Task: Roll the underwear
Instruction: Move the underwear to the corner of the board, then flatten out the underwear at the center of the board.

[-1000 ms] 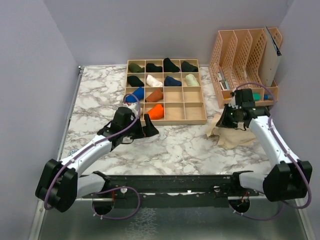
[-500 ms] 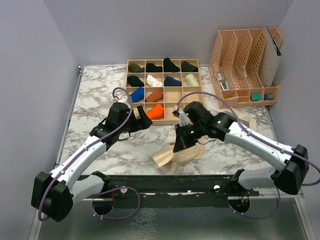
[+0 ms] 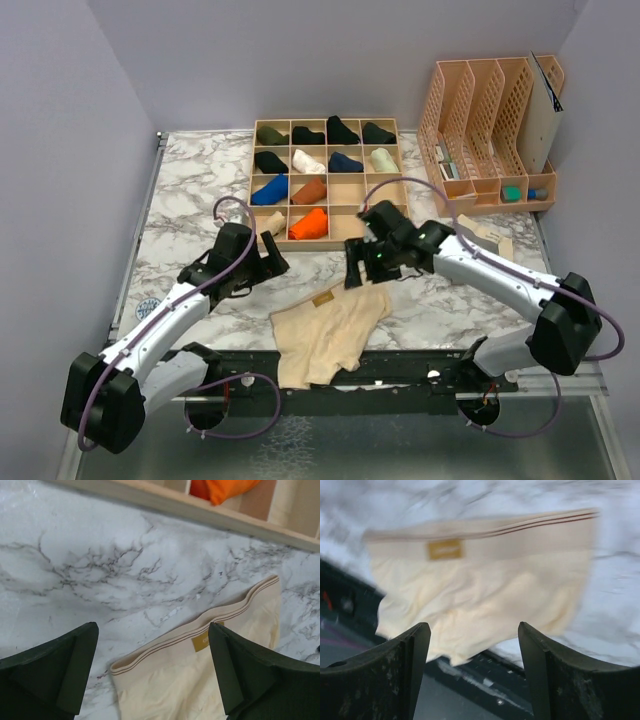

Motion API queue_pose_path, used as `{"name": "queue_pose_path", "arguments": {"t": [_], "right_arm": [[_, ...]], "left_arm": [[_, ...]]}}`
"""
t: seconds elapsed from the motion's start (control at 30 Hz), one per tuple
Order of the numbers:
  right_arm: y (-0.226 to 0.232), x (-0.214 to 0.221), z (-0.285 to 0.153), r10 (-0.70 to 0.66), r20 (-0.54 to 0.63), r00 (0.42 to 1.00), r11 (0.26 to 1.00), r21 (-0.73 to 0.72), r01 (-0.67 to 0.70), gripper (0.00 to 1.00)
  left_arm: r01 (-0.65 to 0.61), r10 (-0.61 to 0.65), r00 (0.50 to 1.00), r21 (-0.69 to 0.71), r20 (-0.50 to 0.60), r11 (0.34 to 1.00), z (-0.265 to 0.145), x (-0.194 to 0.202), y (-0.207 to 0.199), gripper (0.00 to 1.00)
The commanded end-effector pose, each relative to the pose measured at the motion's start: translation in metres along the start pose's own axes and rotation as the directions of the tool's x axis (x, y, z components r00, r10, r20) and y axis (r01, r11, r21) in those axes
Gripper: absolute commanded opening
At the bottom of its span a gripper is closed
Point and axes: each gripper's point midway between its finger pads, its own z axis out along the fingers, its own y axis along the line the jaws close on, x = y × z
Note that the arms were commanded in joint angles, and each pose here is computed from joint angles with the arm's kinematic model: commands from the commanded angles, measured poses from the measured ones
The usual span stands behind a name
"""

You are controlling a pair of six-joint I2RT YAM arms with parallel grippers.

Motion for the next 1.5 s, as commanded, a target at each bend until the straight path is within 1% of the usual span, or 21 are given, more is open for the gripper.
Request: {"name": "queue_pose_path", "arguments": {"t": [0.0,0.13,0.17,0.27,0.33,0.4,0.53,0.63,0.73,0.8,0.97,1.07,1.17,1.27,1.4,1.47], "right_arm": [[-0.097,-0.017,0.003,0.162,0.076,0.984,0.969,0.175,-0.173,0.73],[-0.116,-0.018,0.025,0.137,0.042,0.99,0.973,0.179,-0.142,0.72],[-0.118,-0.019,0.031,0.135,0.029,0.99,0.975,0.173,-0.138,0.71],[-0.128,-0.018,0.046,0.142,-0.003,0.99,0.973,0.184,-0.139,0.7],[-0.134,-0.02,0.051,0.15,-0.009,0.989,0.973,0.181,-0.145,0.7],[-0.135,-0.02,0.055,0.139,-0.016,0.99,0.977,0.164,-0.135,0.7],[-0.137,-0.025,0.06,0.123,-0.028,0.992,0.981,0.157,-0.117,0.67],[-0.138,-0.027,0.061,0.11,-0.029,0.993,0.982,0.156,-0.104,0.67],[-0.137,-0.03,0.063,0.099,-0.036,0.994,0.985,0.144,-0.093,0.67],[-0.134,-0.031,0.064,0.092,-0.04,0.995,0.988,0.129,-0.086,0.66],[-0.127,-0.031,0.068,0.092,-0.036,0.995,0.993,0.08,-0.089,0.64],[-0.125,-0.028,0.074,0.104,-0.054,0.993,0.993,0.059,-0.101,0.63],[-0.126,-0.022,0.081,0.115,-0.069,0.991,0.992,0.051,-0.111,0.62],[-0.124,-0.017,0.084,0.118,-0.079,0.99,0.993,0.029,-0.116,0.59],[-0.113,-0.012,0.09,0.141,-0.081,0.987,0.989,-0.042,-0.144,0.51],[-0.114,-0.012,0.093,0.166,-0.071,0.984,0.985,-0.042,-0.169,0.44]], "left_arm": [[0.13,-0.136,0.988,-0.084,-0.069,0.988,0.004,0.031,0.024,0.99],[0.178,-0.191,0.975,-0.12,-0.111,0.977,0.007,0.052,0.037,0.99],[0.181,-0.196,0.973,-0.121,-0.125,0.976,0.007,0.057,0.038,0.97],[0.191,-0.206,0.965,-0.1,-0.163,0.976,0.005,0.067,0.036,0.92],[0.201,-0.214,0.959,-0.086,-0.187,0.976,0.003,0.074,0.035,0.86],[0.219,-0.231,0.948,-0.079,-0.217,0.972,-0.001,0.084,0.035,0.83],[0.266,-0.275,0.932,-0.07,-0.237,0.961,-0.007,0.1,0.038,0.73],[0.289,-0.299,0.923,-0.079,-0.244,0.954,-0.013,0.106,0.039,0.71],[0.292,-0.312,0.916,-0.118,-0.251,0.949,-0.016,0.116,0.044,0.71],[0.284,-0.311,0.916,-0.137,-0.254,0.949,-0.016,0.121,0.047,0.68],[0.248,-0.286,0.917,-0.164,-0.278,0.955,-0.014,0.13,0.049,0.56],[0.219,-0.262,0.919,-0.169,-0.295,0.961,-0.012,0.136,0.05,0.49],[0.219,-0.26,0.918,-0.165,-0.299,0.962,-0.01,0.142,0.051,0.46],[0.231,-0.269,0.915,-0.158,-0.299,0.96,-0.009,0.146,0.053,0.42],[0.246,-0.273,0.918,-0.127,-0.289,0.961,-0.007,0.147,0.052,0.32],[0.248,-0.269,0.919,-0.109,-0.289,0.963,-0.007,0.147,0.05,0.26]]}}
